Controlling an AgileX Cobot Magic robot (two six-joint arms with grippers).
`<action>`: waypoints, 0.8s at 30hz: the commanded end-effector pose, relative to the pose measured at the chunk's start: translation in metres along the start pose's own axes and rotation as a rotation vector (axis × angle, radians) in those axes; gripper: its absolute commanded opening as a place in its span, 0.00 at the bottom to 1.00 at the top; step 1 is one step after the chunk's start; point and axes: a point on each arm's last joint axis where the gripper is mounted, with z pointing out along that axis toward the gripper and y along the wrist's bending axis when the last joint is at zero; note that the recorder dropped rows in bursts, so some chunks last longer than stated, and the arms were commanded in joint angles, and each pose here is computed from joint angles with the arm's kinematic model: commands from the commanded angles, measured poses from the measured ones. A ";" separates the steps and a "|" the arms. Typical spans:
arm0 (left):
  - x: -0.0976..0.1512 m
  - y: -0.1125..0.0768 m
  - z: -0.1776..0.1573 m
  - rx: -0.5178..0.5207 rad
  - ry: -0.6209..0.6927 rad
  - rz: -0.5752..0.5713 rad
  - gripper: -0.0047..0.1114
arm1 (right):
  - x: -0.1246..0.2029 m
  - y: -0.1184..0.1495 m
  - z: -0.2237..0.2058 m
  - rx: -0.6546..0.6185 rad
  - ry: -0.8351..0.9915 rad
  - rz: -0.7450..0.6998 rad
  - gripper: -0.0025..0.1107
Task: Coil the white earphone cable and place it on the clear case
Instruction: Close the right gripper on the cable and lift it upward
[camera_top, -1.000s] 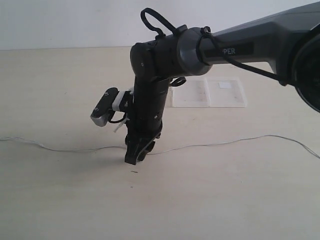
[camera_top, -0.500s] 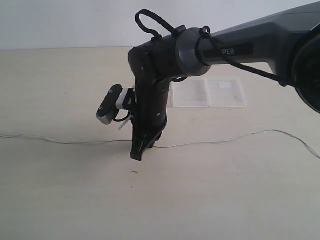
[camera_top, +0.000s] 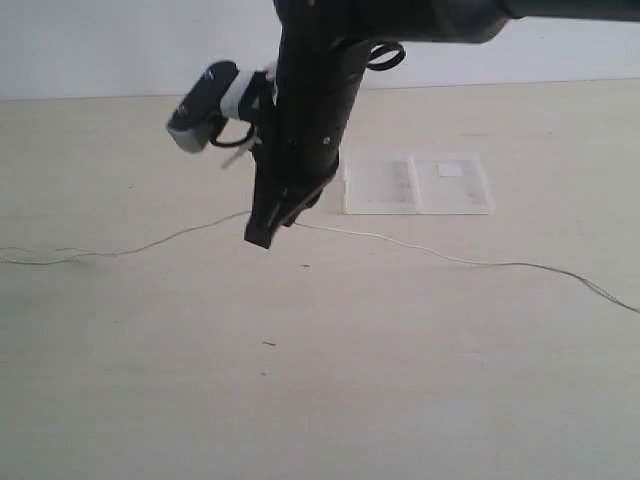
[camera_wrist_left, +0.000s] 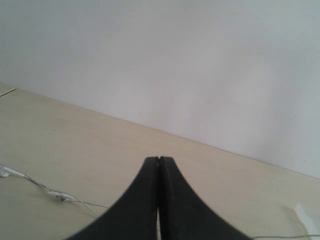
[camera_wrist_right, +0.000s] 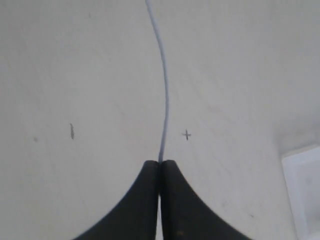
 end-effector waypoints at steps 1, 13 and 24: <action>0.000 0.000 0.000 0.006 0.001 -0.001 0.04 | -0.012 0.005 -0.049 0.007 -0.220 0.098 0.02; 0.000 0.000 0.000 0.006 0.001 -0.001 0.04 | 0.011 0.020 -0.167 0.146 -0.460 0.155 0.02; 0.000 0.000 0.000 0.006 0.001 -0.001 0.04 | 0.044 0.034 -0.238 0.207 -0.474 0.235 0.02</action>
